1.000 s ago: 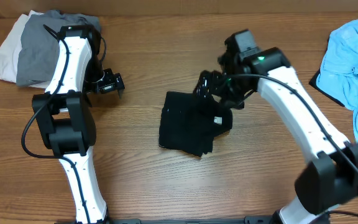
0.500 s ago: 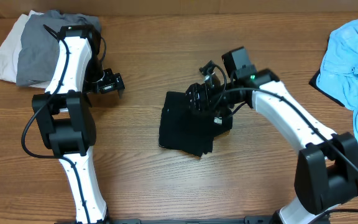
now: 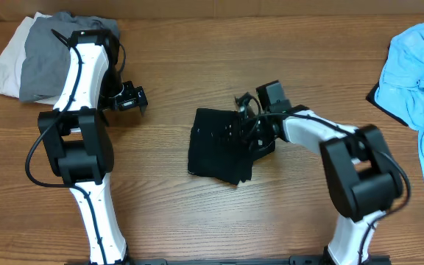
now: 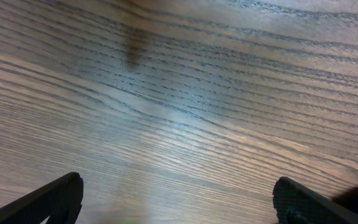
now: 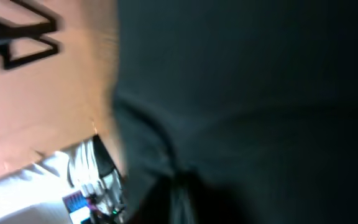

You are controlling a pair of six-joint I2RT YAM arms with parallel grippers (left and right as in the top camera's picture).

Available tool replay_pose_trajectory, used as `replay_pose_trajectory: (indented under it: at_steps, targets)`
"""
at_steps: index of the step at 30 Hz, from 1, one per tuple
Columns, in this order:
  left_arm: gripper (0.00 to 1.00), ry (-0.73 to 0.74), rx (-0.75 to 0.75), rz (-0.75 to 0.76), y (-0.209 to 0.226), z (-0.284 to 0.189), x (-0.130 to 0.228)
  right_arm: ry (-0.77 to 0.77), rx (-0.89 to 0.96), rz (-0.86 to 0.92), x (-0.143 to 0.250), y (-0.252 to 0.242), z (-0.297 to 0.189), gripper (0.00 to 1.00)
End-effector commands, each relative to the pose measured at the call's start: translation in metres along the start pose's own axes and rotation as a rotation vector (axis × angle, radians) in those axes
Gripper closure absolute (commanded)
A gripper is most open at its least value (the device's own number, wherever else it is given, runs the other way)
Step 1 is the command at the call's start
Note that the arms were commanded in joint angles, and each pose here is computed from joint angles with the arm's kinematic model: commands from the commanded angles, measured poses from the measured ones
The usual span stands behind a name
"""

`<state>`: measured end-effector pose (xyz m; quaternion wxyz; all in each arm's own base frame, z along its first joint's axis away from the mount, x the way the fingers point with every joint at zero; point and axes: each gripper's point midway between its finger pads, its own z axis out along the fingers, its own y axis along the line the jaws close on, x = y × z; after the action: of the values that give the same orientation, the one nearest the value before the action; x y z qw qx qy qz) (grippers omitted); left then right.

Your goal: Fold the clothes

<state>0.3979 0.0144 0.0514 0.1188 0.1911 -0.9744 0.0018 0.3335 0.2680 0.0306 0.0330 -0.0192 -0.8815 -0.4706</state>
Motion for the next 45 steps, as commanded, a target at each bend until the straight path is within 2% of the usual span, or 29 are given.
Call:
replay_pose_trajectory:
  at_steps: [1,5,9,12,13,14,15,16,18,23,25,30,36,45]
  targets:
    - [0.00,-0.010,0.011,0.029,-0.004,-0.007,0.004,-0.044,0.120,0.085,-0.008,-0.044,0.005,0.92]
    - [0.00,-0.009,0.012,0.029,-0.004,-0.007,0.004,-0.098,0.211,0.119,-0.020,-0.064,-0.008,0.92]
    - [0.00,0.007,0.099,0.122,-0.019,-0.007,0.007,-0.072,0.149,0.076,-0.030,-0.037,-0.028,0.91]
    - [0.00,0.015,0.239,0.238,-0.043,-0.011,0.011,-0.063,0.120,0.047,-0.037,-0.007,-0.048,0.83]
    - [0.00,0.017,0.295,0.286,-0.052,-0.014,0.014,-0.064,0.121,0.031,-0.040,0.005,-0.057,0.77]
    - [0.00,0.019,0.343,0.328,-0.060,-0.016,0.016,-0.068,0.120,0.008,-0.042,0.018,-0.065,0.67]
    - [0.00,0.026,0.443,0.408,-0.077,-0.021,0.024,-0.073,0.123,-0.026,-0.044,0.043,-0.081,0.39]
    - [0.00,0.031,0.484,0.437,-0.084,-0.023,0.028,-0.081,0.135,-0.047,-0.045,0.056,-0.092,0.27]
    - [0.00,0.044,0.529,0.467,-0.095,-0.023,0.035,-0.101,0.185,-0.066,-0.044,0.075,-0.112,0.18]
    - [0.00,0.084,0.559,0.504,-0.115,-0.003,0.050,-0.176,0.397,-0.092,-0.034,0.101,-0.168,0.09]
    - [0.00,0.102,0.579,0.523,-0.123,0.008,0.057,-0.204,0.467,-0.091,-0.027,0.108,-0.190,0.00]
    - [0.00,0.147,0.679,0.622,-0.149,0.025,0.084,-0.264,0.569,-0.099,-0.008,0.124,-0.229,0.00]
    - [0.00,0.177,0.761,0.691,-0.179,0.041,0.111,-0.328,0.550,-0.138,0.006,0.145,-0.248,0.00]
    - [0.00,0.208,0.743,0.693,-0.201,0.083,0.139,-0.380,0.544,-0.175,0.017,0.159,-0.263,0.00]
